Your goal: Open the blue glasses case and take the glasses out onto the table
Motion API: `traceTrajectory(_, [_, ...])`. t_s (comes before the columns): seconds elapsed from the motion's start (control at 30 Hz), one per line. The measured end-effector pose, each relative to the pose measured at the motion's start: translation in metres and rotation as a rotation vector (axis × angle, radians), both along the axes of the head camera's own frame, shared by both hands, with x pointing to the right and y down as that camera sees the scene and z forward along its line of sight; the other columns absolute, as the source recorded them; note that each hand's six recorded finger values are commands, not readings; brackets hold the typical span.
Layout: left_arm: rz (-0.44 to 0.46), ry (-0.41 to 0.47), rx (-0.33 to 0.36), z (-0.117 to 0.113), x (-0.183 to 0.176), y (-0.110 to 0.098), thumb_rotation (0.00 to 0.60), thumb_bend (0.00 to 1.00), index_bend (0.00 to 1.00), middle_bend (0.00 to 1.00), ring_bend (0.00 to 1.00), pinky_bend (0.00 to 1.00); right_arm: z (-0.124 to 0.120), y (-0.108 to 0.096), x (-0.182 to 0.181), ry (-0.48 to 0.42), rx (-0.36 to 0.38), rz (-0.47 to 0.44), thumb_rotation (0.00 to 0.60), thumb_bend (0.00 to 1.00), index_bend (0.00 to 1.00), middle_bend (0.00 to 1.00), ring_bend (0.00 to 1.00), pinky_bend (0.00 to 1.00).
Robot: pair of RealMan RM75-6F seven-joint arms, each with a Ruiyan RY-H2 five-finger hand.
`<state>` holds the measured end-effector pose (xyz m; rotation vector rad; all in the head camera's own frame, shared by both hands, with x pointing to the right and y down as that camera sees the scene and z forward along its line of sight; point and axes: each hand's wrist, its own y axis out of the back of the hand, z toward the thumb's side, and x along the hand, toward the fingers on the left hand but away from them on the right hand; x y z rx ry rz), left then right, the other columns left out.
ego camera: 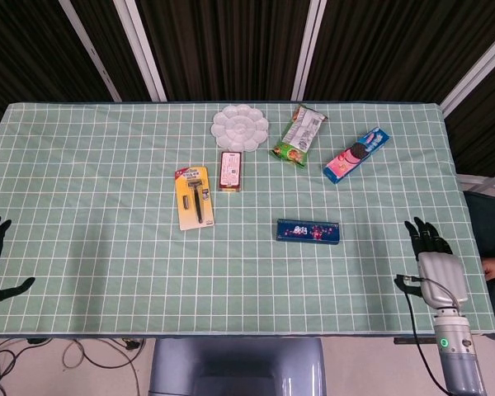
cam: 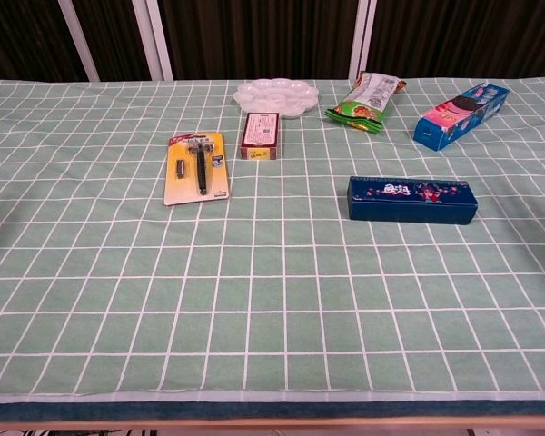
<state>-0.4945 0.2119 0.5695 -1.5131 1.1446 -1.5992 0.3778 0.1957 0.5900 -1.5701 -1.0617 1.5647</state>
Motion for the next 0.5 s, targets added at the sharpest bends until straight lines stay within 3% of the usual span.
traceTrajectory(0.2, [-0.004,0.010,0.000,0.000,0.001,-0.001,0.600,0.04,0.00,0.00,0.00,0.00,0.006,-0.019,-0.036,-0.066,-0.067,-0.007,0.600,0.08,0.00,0.00,0.00,0.21])
traceTrajectory(0.5, [-0.014,0.018,-0.003,0.000,0.000,-0.001,0.600,0.04,0.00,0.00,0.00,0.00,0.028,-0.055,-0.115,-0.120,-0.126,-0.100,0.600,0.12,0.00,0.00,0.00,0.21])
